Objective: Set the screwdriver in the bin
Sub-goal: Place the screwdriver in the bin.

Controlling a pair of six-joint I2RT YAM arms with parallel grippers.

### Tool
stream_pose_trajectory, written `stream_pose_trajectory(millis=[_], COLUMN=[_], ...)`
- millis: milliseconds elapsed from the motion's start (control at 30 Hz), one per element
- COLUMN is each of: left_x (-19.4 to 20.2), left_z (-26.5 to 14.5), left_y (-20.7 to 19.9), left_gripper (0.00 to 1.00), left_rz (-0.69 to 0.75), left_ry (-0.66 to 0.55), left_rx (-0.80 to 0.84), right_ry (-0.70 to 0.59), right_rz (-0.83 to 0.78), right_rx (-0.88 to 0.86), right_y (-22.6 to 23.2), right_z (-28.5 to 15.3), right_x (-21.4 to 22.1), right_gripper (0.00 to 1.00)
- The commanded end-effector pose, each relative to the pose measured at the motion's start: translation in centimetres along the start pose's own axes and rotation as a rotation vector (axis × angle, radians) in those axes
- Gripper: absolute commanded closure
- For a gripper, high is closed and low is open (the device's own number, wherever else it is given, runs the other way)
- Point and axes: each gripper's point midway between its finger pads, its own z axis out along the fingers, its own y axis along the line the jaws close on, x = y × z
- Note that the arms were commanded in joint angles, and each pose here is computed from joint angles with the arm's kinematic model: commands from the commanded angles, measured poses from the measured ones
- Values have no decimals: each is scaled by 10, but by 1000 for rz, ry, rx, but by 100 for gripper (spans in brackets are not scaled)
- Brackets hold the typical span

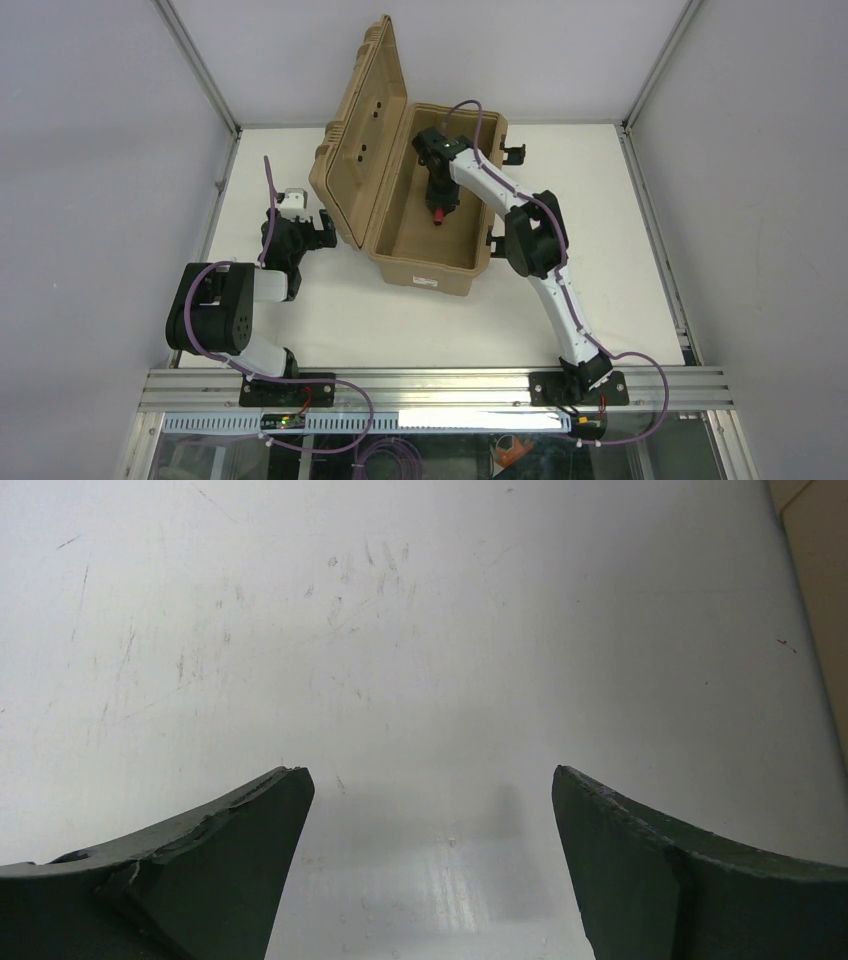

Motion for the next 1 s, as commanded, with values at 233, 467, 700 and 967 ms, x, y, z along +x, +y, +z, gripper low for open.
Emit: stream_pose_trajectory(millis=[233, 467, 700, 967], left_x=[-19, -19, -19, -19], left_z=[-1, -1, -1, -1], left_y=[-3, -3, -3, -3], left_gripper=[1, 1, 1, 1], left_rz=[-10, -10, -10, -10], left_ry=[-64, -64, -63, -63], left_rx=[20, 21, 20, 21], right_ry=[26, 49, 30, -52], right_rz=[-6, 4, 4, -4], right_rx=[-46, -54, -71, -112], right_y=[8, 6, 8, 11], right_z=[16, 22, 10, -31], right_x=[2, 4, -2, -25], right_gripper=[95, 66, 53, 43])
